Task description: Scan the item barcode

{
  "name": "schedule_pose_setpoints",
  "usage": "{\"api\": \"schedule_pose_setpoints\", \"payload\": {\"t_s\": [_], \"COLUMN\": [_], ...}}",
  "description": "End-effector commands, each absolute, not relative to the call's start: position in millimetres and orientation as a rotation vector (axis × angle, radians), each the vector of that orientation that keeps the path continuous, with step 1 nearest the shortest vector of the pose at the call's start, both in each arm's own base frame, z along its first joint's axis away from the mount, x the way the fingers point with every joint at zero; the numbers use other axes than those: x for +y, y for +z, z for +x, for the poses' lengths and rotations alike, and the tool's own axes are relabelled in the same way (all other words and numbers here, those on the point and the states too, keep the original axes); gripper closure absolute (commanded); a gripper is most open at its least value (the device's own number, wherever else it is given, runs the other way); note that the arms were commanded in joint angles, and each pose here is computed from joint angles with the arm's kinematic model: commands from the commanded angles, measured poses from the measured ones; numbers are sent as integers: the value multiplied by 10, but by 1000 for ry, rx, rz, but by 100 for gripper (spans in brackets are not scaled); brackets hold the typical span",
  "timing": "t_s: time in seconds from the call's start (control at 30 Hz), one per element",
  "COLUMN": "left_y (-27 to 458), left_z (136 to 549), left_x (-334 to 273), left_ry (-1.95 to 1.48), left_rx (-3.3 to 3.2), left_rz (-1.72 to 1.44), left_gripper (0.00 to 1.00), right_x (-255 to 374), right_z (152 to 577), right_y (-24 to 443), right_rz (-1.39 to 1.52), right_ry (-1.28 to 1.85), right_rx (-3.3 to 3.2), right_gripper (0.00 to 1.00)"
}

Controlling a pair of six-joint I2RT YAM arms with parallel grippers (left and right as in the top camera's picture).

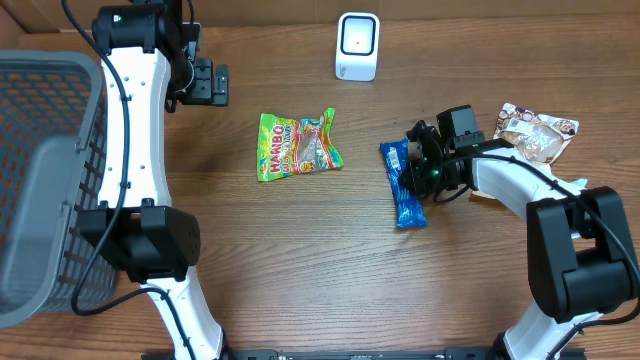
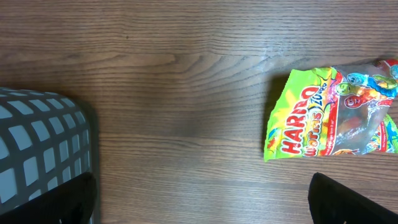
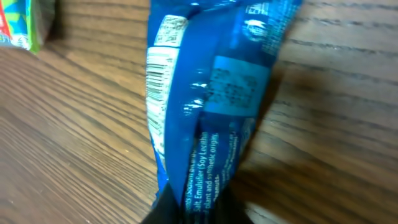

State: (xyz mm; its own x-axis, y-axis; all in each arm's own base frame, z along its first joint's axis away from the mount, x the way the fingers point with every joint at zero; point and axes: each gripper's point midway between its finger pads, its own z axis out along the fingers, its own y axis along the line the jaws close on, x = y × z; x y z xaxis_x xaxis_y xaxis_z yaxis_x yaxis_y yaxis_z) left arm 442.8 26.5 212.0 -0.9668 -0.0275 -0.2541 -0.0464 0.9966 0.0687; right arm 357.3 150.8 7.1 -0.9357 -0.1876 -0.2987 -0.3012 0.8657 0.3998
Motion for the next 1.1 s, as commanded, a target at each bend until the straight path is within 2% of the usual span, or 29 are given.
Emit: {"api": "schedule_pose_setpoints", "payload": {"t_s": [0.0,0.23,0.43,0.7,0.93,1.07], "left_y": [2106,2106,2106,2106,2106,2106], "left_z": [4451,4451,4451,4451,4451,4451], "left_x": [207,207,207,207,198,199], "left_ry": [94,94,94,93,93,93], "left_rx": [2884,2884,2884,2884,2884,2884], "left_rz": [-12,-12,-12,-12,-9,-9], "left_gripper": [0,0,0,0,0,0], "right_x": [1557,1687,1904,2051,2009,2000], "right_z": [3474,3675,3859,3665,3489,3461], "right_y": [-49,534,1420,2366,2818,2882], "right_rz": [-367,-399,-506,-685,-706,-707], "right_ry": [724,801,860,796,766,762], "right_rx": [2838,2733,2477,2176,2054,2037], "right_gripper": [96,96,96,96,96,96]}}
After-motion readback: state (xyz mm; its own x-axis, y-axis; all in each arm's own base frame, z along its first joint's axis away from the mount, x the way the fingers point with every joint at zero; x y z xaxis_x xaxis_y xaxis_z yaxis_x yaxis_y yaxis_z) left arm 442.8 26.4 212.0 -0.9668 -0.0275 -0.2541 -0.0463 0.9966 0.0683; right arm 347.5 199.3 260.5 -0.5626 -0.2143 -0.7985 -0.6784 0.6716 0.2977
